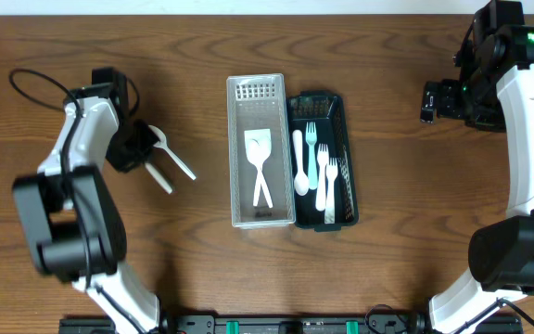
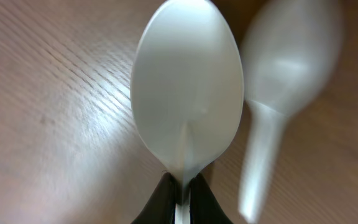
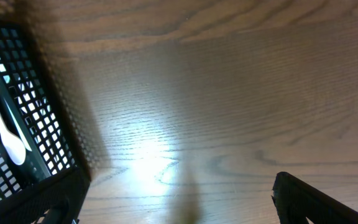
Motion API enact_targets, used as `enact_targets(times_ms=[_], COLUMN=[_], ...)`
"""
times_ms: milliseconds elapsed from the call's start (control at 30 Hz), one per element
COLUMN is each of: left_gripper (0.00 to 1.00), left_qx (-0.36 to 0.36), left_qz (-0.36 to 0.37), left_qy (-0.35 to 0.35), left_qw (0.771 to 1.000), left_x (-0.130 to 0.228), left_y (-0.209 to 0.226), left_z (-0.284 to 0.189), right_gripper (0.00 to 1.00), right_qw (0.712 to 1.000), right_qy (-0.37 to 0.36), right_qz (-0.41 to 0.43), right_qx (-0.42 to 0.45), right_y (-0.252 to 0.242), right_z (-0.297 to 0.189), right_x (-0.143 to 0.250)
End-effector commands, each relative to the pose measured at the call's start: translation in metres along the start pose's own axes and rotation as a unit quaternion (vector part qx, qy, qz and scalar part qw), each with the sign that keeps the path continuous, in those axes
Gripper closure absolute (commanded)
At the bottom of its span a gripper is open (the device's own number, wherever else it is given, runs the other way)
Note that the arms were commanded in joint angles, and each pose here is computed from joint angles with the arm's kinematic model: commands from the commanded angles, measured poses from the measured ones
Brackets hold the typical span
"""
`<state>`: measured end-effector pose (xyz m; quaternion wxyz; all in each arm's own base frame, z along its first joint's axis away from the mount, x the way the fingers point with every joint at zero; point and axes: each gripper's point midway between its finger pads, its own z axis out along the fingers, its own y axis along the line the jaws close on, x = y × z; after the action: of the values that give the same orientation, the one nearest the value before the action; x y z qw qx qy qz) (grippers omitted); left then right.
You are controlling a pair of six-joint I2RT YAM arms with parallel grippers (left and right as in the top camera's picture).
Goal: Pack container
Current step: 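Grasp the next white spoon with the left gripper, then place the spoon into the clear basket and withdraw the left arm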
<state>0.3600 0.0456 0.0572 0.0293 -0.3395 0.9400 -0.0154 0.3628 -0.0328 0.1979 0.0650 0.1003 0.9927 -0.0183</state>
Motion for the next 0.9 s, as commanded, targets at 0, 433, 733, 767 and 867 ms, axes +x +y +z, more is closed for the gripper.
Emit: enact_targets(times_ms=[0,433,733,767,867], left_gripper=[0.94,0.92,0.93,0.92,0.79], left_qx=[0.064,0.119,0.022,0.012,-0.006], left_qz=[0.059,0.293,0.337,0.339,0.345], left_qy=[-0.093,-0.199,-0.104,-0.097,-0.084], left_qw=[0.992,0.927,0.936,0.936,0.935], left_x=[0.003,0.129,0.16,0.161,0.162], left_y=[-0.04,-0.162,-0.182,-0.18,-0.176], left_z=[-0.081,-0.14,-0.025,-0.017,-0.004], right_gripper=[0.01,0.01,0.01,0.01,0.01], right_qw=[1.0,1.0,1.0,1.0,1.0], right_qy=[0.0,0.001,0.005,0.005,0.005], right_qz=[-0.008,-0.008,-0.01,-0.01,-0.01], right_qx=[-0.002,-0.004,-0.011,-0.011,-0.011], right_y=[0.003,0.004,0.006,0.006,0.006], right_z=[0.0,0.0,0.0,0.0,0.0], right_x=[0.001,0.001,0.002,0.003,0.003])
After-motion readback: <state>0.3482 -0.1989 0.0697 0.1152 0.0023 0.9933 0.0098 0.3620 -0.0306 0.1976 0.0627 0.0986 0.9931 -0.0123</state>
